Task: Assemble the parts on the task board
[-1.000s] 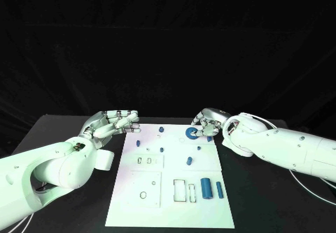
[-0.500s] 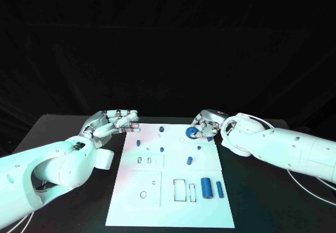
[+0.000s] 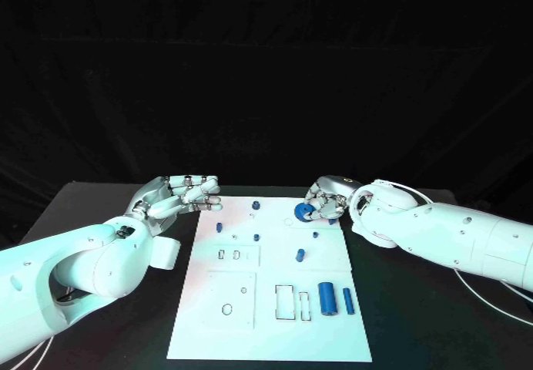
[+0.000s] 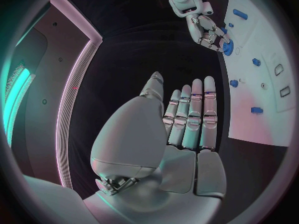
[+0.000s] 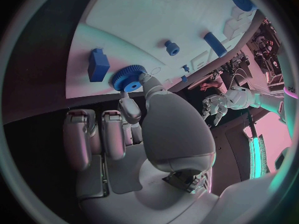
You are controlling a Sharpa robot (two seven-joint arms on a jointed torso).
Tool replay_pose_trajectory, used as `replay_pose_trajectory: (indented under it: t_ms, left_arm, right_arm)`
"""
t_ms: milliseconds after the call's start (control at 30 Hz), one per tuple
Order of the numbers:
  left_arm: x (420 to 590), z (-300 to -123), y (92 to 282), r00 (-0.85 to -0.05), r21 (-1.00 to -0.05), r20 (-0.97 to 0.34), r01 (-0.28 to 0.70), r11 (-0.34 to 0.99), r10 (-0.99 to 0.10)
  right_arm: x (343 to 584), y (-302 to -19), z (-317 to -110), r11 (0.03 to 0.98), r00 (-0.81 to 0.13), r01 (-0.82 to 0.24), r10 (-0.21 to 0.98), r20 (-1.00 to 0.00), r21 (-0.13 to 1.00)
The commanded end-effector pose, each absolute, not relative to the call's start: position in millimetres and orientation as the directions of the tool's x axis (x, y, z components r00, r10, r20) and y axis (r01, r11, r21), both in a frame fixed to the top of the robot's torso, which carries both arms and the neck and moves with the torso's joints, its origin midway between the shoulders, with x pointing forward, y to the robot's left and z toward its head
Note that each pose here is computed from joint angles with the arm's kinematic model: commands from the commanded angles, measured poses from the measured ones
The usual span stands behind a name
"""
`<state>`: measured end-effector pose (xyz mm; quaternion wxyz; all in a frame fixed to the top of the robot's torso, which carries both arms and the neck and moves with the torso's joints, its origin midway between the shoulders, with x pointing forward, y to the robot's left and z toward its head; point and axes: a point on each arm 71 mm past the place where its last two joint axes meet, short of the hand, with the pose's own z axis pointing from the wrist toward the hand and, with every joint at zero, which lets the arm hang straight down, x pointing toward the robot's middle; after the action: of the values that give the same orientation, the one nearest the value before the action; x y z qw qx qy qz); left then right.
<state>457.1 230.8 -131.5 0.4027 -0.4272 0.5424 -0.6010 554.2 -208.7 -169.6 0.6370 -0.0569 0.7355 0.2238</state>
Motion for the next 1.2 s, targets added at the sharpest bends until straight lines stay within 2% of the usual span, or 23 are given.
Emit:
replay_pose_trajectory:
  t_ms: [33,333,700,967,1200]
  left_arm:
    - [456.8,-130.5,228.5,-0.328,-0.995,0.084,0.019,-0.096,-0.941]
    - [456.6,-130.5,228.5,-0.329,-0.995,0.084,0.018,-0.095,-0.94]
    - [456.7,-130.6,228.7,-0.329,-0.995,0.084,0.016,-0.095,-0.94]
    - [457.2,-130.9,229.2,-0.328,-0.995,0.084,0.015,-0.094,-0.941]
    - [457.5,-130.8,228.6,-0.327,-0.995,0.084,0.018,-0.095,-0.941]
  right_arm:
    - [554,-210,-172,0.901,-0.2,-0.366,0.169,-0.965,0.233]
    - [555,-206,-174,0.904,-0.204,-0.369,0.147,-0.968,0.215]
    - [553,-200,-173,0.913,-0.14,-0.388,0.08,-0.987,0.129]
    - [548,-195,-170,0.904,-0.114,-0.403,0.107,-0.988,0.144]
    - [537,-174,-159,0.875,-0.058,-0.455,0.156,-0.986,0.165]
